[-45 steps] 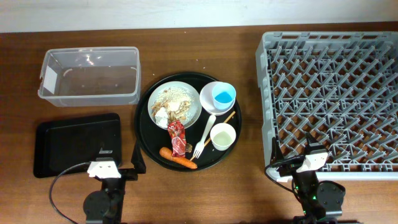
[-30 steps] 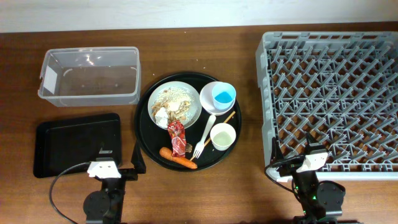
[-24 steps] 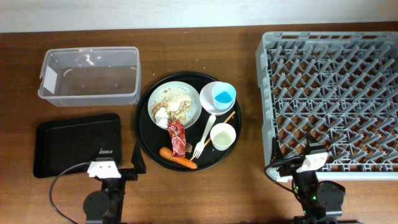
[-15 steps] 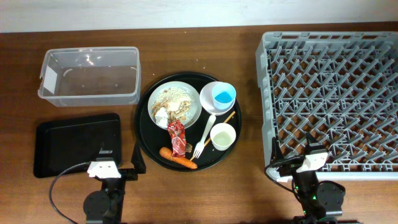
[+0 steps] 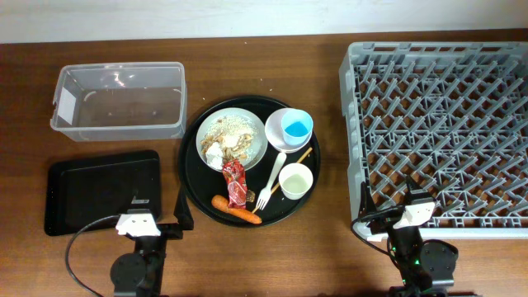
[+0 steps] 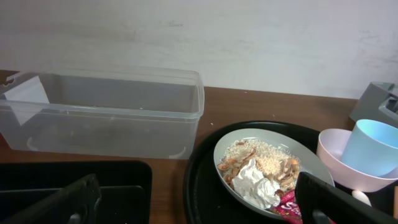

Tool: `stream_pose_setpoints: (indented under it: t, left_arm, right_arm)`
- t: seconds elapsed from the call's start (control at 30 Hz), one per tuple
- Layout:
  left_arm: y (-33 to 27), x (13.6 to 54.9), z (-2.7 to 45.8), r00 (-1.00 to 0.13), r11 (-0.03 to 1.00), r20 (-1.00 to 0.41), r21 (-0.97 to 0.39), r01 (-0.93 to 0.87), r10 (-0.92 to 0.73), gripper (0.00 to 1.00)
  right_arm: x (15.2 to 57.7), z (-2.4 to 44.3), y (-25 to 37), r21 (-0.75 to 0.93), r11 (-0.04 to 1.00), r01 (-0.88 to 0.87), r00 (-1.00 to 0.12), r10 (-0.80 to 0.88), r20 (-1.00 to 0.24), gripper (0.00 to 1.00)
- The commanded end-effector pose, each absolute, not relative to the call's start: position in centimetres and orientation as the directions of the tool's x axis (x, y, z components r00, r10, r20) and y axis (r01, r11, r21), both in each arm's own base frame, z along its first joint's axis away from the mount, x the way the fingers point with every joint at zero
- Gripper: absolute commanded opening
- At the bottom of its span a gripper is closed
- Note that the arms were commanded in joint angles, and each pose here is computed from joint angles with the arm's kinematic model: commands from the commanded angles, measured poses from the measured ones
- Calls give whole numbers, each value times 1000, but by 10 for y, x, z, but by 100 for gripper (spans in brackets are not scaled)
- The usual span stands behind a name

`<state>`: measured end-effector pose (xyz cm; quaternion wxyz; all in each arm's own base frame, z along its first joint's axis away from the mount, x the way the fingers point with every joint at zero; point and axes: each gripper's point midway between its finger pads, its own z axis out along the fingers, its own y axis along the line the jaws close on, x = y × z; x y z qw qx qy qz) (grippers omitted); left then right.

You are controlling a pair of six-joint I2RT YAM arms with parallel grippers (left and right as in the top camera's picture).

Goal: Sort waste into correct bins and load items into the dishwasher rack

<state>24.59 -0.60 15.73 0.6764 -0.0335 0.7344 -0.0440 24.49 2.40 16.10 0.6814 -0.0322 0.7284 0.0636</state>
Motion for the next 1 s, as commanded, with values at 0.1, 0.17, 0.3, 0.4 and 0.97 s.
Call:
stream_pose_setpoints:
  t: [0.1, 0.17, 0.3, 0.4, 0.97]
  left_arm:
    - [-12, 248, 142, -149, 994, -984, -102, 39, -95, 99]
    - [-22, 246, 142, -183, 989, -979, -112, 94, -94, 99]
    - [-22, 241, 185, -229, 989, -969, -116, 91, -92, 99]
    - [-23, 251, 206, -339, 989, -937, -123, 82, -89, 99]
    - [-115, 352, 78, -887, 939, -461, -293, 178, 24, 81]
  right_arm:
    - [242, 165, 29, 91, 984, -154, -88, 78, -993, 99]
    - [235, 173, 29, 106, 983, -149, -144, 84, -986, 99]
    - [223, 201, 29, 127, 983, -132, -303, 82, -949, 99]
    - [225, 213, 29, 145, 984, -108, -463, 79, -883, 99]
    - [230, 197, 29, 172, 984, -43, -773, 76, -630, 99]
